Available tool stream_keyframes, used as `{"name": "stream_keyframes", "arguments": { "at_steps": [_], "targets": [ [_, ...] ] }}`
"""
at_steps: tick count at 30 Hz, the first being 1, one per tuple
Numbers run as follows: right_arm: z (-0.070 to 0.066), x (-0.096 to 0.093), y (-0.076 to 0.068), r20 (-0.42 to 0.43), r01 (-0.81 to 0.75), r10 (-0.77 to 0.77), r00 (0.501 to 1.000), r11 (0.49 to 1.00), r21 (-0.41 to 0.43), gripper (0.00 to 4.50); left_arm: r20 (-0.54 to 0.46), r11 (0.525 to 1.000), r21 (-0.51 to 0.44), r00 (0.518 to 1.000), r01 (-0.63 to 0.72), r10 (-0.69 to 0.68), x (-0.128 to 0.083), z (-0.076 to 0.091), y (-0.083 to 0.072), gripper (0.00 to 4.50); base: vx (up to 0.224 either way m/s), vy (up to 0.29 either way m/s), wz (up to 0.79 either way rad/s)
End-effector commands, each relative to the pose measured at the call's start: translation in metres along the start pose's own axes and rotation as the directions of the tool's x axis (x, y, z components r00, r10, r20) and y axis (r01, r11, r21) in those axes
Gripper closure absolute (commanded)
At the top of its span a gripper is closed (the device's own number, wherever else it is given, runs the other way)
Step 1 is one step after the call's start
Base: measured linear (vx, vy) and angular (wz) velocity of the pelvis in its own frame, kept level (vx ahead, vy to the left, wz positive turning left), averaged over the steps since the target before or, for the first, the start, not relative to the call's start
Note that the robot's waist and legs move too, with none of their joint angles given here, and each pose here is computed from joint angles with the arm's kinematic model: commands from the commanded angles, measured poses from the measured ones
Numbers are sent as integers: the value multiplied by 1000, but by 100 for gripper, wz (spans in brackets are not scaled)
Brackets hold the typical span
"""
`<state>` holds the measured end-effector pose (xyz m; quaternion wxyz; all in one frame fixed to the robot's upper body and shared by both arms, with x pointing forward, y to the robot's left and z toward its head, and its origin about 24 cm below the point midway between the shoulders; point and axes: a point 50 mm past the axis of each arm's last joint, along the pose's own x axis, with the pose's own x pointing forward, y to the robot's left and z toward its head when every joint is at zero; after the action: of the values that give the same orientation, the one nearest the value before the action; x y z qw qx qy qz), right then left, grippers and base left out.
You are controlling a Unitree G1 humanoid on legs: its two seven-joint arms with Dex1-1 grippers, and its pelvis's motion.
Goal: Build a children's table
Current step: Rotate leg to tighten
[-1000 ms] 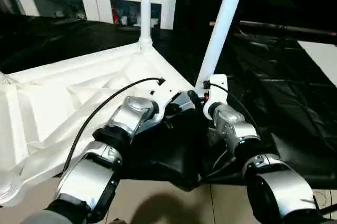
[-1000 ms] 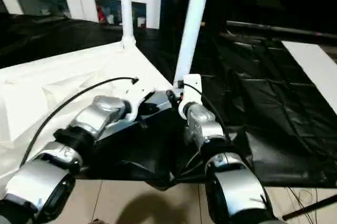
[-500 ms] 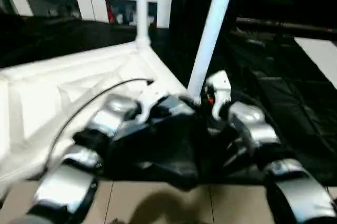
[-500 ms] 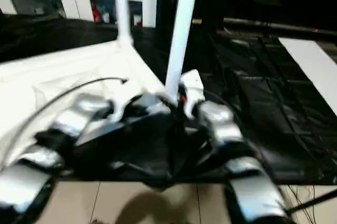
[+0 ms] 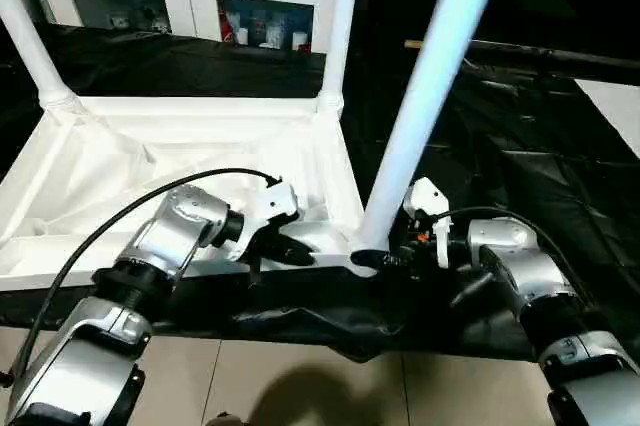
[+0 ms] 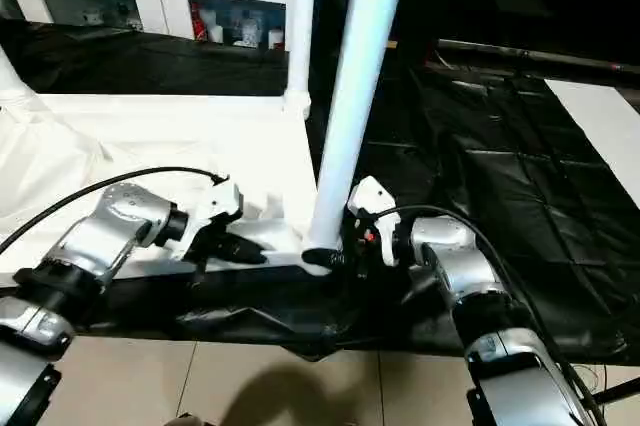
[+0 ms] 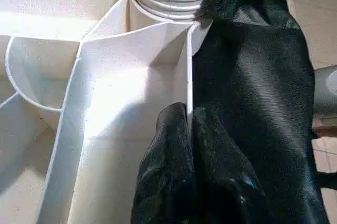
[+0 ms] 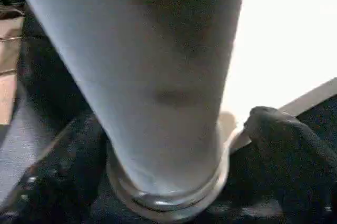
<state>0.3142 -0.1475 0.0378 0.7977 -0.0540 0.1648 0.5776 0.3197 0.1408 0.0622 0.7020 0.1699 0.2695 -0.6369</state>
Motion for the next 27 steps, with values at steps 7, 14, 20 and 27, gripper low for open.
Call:
{"name": "stream_keyframes", "arguments": {
  "at_steps": [7,14,20,27],
  "targets": [
    [0,-5,3,-7,-27,27,1000,999,24,134,0,997,-10,997,74,-74,3,-2,-8,450,0,0,0],
    [-1,2,-10,6,173,-174,985,983,54,173,11,999,-38,1000,12,-12,7,-2,-4,450,0,0,0],
    [-7,17,-30,-15,528,-538,843,821,218,183,7,958,-120,965,-259,262,23,7,20,450,0,0,0],
    [-2,45,-35,-116,763,-766,632,588,268,183,13,838,-228,859,-496,512,47,28,36,450,0,0,0]
  ]
}}
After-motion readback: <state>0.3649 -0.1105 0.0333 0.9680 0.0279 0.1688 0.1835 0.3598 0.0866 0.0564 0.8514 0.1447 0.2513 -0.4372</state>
